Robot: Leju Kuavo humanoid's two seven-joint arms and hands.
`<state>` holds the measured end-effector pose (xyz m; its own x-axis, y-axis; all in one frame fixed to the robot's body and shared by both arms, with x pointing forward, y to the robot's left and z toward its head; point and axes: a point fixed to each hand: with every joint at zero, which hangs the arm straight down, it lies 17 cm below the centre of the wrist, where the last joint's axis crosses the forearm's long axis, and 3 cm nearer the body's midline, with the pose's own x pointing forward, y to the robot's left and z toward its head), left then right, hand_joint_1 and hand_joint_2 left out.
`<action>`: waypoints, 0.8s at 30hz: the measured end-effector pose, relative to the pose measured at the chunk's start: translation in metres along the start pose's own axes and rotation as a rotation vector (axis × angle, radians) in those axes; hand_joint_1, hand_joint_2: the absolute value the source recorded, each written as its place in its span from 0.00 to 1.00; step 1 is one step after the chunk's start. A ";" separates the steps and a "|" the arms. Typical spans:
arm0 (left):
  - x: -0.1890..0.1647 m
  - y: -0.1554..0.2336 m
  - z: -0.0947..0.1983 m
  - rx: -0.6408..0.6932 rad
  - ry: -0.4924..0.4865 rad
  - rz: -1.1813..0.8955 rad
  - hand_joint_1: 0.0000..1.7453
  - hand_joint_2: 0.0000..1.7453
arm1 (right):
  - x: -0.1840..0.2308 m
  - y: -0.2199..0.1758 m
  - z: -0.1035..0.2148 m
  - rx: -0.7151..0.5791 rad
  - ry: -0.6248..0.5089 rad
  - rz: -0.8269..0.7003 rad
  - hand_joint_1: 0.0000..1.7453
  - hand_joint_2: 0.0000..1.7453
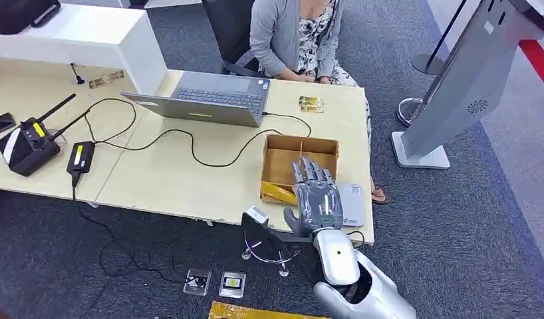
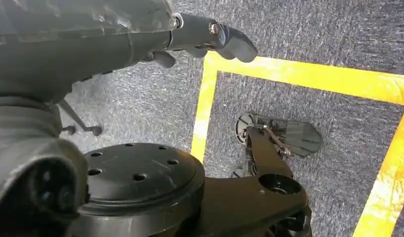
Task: Pass the card to the sensor for recognition and then transmit it.
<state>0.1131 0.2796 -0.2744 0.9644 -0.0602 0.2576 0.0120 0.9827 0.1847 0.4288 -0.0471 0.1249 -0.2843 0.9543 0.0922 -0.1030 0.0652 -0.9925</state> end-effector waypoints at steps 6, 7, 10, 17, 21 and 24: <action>0.001 -0.001 0.000 -0.007 -0.007 -0.008 0.00 0.00 | -0.007 0.006 -0.003 0.013 0.022 0.001 0.00 1.00; 0.001 -0.001 0.000 -0.007 -0.009 -0.009 0.00 0.00 | -0.009 0.006 -0.003 0.014 0.027 -0.002 0.00 1.00; 0.002 -0.001 0.000 -0.008 -0.014 -0.014 0.00 0.00 | -0.013 0.008 -0.005 0.017 0.037 -0.003 0.00 1.00; 0.003 -0.002 0.000 -0.009 -0.020 -0.024 0.00 0.00 | -0.024 0.013 -0.014 0.024 0.060 -0.007 0.00 1.00; 0.004 -0.002 0.000 -0.011 -0.021 -0.025 0.00 0.00 | -0.028 0.021 -0.017 0.039 0.068 0.003 0.00 1.00; 0.005 -0.002 0.000 -0.011 -0.028 -0.027 0.00 0.00 | -0.029 0.024 -0.021 0.043 0.067 0.004 0.00 1.00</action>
<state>0.1180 0.2771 -0.2732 0.9558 -0.0912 0.2795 0.0408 0.9826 0.1812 0.4548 -0.0671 0.0969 -0.2202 0.9721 0.0810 -0.1428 0.0500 -0.9885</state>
